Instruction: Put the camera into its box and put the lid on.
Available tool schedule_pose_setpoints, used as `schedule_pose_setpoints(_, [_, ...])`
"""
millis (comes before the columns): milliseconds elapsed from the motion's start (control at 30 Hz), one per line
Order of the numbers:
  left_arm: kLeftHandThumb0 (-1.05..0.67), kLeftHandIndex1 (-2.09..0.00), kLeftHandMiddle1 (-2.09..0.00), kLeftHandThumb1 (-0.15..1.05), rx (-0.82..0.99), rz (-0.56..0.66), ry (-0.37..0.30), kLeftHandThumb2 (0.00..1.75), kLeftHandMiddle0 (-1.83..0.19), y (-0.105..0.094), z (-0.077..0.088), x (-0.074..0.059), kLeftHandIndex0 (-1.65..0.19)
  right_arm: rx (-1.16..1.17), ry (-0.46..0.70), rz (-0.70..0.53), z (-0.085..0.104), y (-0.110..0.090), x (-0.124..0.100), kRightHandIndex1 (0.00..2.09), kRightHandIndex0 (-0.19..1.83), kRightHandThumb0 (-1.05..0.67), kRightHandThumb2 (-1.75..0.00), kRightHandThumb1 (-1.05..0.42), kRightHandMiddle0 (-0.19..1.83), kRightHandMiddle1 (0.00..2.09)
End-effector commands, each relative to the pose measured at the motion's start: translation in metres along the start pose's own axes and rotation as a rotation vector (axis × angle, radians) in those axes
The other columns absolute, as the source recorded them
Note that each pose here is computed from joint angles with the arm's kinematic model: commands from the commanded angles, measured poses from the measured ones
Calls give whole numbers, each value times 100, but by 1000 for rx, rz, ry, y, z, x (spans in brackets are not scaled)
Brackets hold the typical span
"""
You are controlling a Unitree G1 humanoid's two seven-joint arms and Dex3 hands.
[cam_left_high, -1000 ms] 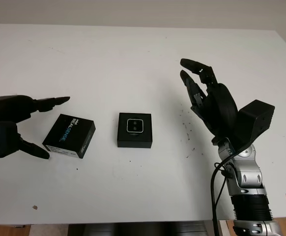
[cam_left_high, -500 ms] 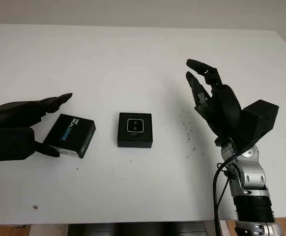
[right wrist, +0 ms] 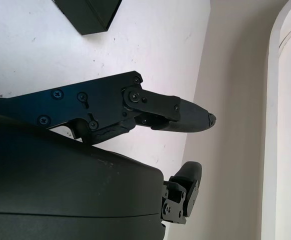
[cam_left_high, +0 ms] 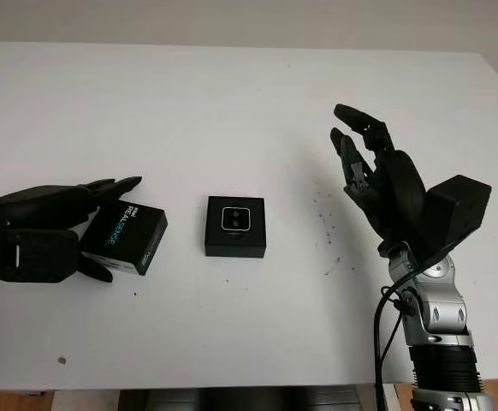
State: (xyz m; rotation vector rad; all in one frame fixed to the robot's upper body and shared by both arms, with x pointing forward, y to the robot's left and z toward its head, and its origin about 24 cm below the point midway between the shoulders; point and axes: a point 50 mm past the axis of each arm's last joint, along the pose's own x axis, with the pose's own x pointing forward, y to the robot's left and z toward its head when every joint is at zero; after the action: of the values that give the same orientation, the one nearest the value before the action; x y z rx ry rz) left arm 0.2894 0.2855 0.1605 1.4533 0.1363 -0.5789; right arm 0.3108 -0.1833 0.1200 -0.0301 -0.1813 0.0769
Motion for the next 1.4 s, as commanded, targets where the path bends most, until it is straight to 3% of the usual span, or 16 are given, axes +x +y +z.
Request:
schedule_pose_setpoints(0, [-72,-7,-7,84,14,-31,-18,5,3,-4,2,4,10,-4,-8,-7,2,0,-1,8,19,-52,-58,-105,-9,83])
schedule_pose_setpoints(267, [-66,-9,-8,82,82,-40,-39,5,-5,-9,6,7,3,-8,-5,1,2,1,-2,7,18,-52,-59,-105,-12,83])
schedule_pose_setpoints(500, [-47,-18,-17,92,114,46,-82,8,-26,-15,8,10,-18,-17,-4,8,0,-1,-3,7,18,-52,-58,-105,-10,81])
schedule_pose_setpoints(567, [-45,-36,-48,96,100,81,-99,6,-20,-17,8,10,-17,-22,-3,7,0,-1,-3,7,18,-52,-57,-105,-11,80])
schedule_pose_setpoints(633, [-39,-74,-87,99,72,120,-119,6,-13,-18,7,11,-11,-24,0,4,0,0,-2,7,18,-52,-57,-105,-11,80])
schedule_pose_setpoints(733, [-38,-118,-126,103,46,165,-137,10,-10,-20,5,10,-4,-31,1,4,0,0,-2,7,18,-51,-57,-105,-10,81])
schedule_pose_setpoints(833, [-39,-139,-148,105,14,196,-149,16,-7,-21,4,10,-1,-28,6,8,0,1,-2,6,17,-51,-56,-105,-12,82])
schedule_pose_setpoints(1367, [-44,-152,-168,105,-212,229,-89,23,-3,-16,6,10,2,-25,23,26,0,3,-1,4,14,-54,-53,-105,-16,87])
